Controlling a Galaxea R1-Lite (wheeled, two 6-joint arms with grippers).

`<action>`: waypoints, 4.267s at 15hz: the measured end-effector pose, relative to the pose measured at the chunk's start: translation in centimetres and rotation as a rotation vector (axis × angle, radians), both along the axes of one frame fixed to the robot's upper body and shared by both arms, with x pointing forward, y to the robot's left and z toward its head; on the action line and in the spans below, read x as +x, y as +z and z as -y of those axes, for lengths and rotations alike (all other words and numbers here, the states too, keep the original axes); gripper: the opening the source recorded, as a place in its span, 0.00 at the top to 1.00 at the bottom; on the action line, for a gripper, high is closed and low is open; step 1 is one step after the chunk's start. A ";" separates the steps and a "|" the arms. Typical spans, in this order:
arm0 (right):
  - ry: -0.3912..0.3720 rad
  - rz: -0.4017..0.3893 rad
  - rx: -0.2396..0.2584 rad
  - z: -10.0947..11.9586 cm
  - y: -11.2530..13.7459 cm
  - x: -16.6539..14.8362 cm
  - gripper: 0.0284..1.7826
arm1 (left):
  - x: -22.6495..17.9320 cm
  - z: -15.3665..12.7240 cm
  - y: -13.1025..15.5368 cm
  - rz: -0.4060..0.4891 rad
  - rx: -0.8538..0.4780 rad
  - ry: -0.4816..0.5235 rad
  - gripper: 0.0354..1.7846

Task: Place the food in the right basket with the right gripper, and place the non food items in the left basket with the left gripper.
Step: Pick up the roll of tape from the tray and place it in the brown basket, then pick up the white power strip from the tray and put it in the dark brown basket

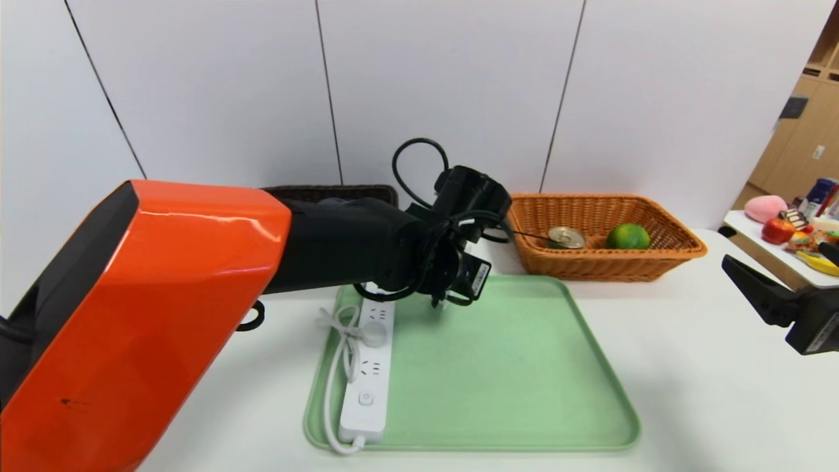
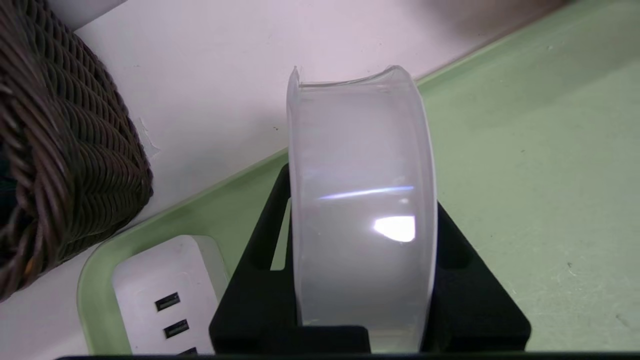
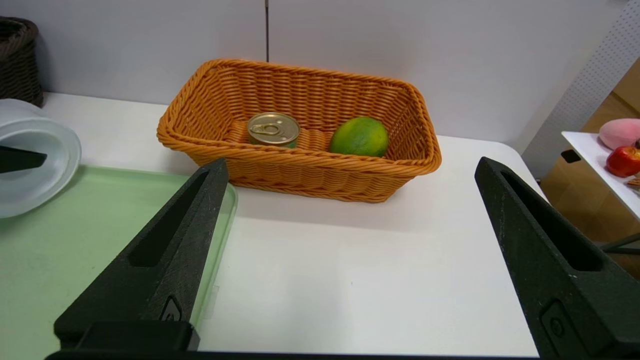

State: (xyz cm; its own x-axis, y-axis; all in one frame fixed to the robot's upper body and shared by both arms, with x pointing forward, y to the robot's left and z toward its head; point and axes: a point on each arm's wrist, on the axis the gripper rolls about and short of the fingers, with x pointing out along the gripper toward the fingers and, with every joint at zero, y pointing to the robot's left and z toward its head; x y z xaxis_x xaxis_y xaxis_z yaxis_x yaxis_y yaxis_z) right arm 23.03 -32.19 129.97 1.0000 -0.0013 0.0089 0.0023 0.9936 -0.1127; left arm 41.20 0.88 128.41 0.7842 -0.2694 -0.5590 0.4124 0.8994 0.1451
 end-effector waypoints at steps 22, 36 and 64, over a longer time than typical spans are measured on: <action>0.054 0.046 -0.003 0.0 0.5 -1.0 0.05 | 7.1 -24.4 6.7 0.505 -0.040 0.403 0.68; 0.054 0.050 -0.001 0.1 0.4 -1.4 0.05 | 10.7 -24.9 -0.4 0.382 -0.035 0.449 0.68; 0.058 0.038 -0.013 0.1 -0.3 -2.0 0.05 | -10.2 -23.4 5.7 0.247 0.103 -0.214 0.07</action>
